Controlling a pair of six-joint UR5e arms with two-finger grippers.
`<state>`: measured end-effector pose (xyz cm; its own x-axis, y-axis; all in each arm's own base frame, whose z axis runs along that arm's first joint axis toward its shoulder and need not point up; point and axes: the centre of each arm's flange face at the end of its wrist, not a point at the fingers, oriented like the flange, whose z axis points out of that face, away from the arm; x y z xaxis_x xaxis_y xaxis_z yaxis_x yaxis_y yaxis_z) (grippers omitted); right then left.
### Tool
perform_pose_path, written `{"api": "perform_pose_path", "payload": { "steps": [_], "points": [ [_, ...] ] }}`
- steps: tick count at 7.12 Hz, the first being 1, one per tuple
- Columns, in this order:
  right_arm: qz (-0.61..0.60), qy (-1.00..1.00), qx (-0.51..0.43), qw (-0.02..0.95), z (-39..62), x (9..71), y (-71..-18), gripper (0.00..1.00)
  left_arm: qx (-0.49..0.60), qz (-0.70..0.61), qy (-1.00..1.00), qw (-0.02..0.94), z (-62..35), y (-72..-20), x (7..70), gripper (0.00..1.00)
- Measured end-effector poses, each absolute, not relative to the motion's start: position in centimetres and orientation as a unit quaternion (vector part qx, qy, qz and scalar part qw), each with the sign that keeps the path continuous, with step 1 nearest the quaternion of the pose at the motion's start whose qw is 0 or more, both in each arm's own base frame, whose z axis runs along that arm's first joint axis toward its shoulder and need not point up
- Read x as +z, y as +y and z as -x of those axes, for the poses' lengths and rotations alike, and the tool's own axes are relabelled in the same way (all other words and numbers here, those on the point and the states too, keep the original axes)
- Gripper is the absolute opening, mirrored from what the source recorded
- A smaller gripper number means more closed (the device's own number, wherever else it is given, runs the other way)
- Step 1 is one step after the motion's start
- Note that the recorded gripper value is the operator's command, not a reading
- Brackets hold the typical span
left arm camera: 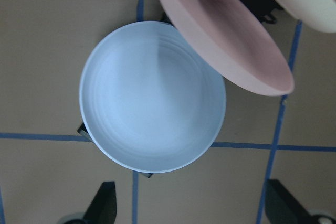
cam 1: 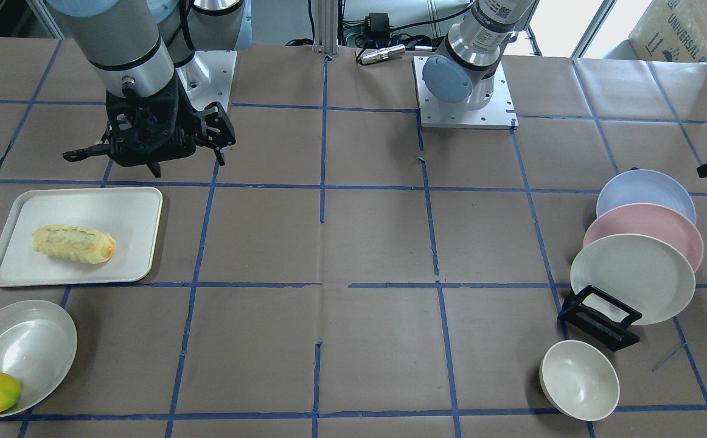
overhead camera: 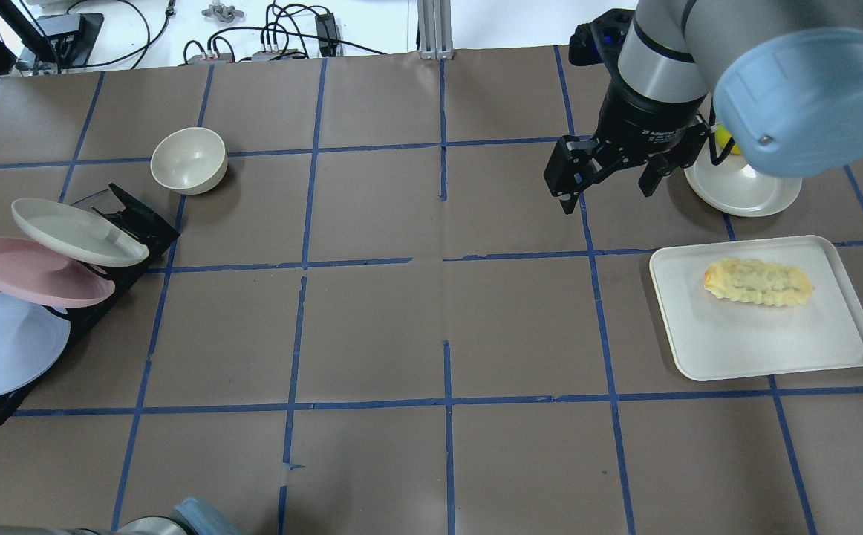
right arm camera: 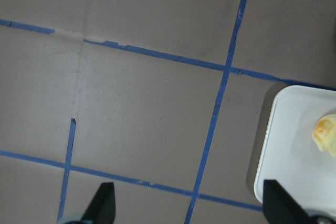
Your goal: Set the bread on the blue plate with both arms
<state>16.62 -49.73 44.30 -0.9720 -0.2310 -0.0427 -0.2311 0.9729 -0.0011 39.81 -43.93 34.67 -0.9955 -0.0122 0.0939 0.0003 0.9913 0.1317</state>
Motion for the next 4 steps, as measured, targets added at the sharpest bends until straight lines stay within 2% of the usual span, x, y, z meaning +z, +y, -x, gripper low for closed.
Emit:
{"api": "perform_pose_path", "payload": {
  "steps": [2, 4],
  "points": [
    [0.146, 0.989, -0.016, 0.021, -9.8, 38.6, -52.7, 1.0, -0.059, 0.015, -0.997, 0.054, -42.7, -45.1, 29.4, 1.0],
    [0.262, 0.965, -0.02, 0.013, -5.1, 34.1, -54.5, 1.0, -0.028, 0.016, -0.998, 0.054, -43.6, -46.8, 26.0, 0.96]
  ]
}}
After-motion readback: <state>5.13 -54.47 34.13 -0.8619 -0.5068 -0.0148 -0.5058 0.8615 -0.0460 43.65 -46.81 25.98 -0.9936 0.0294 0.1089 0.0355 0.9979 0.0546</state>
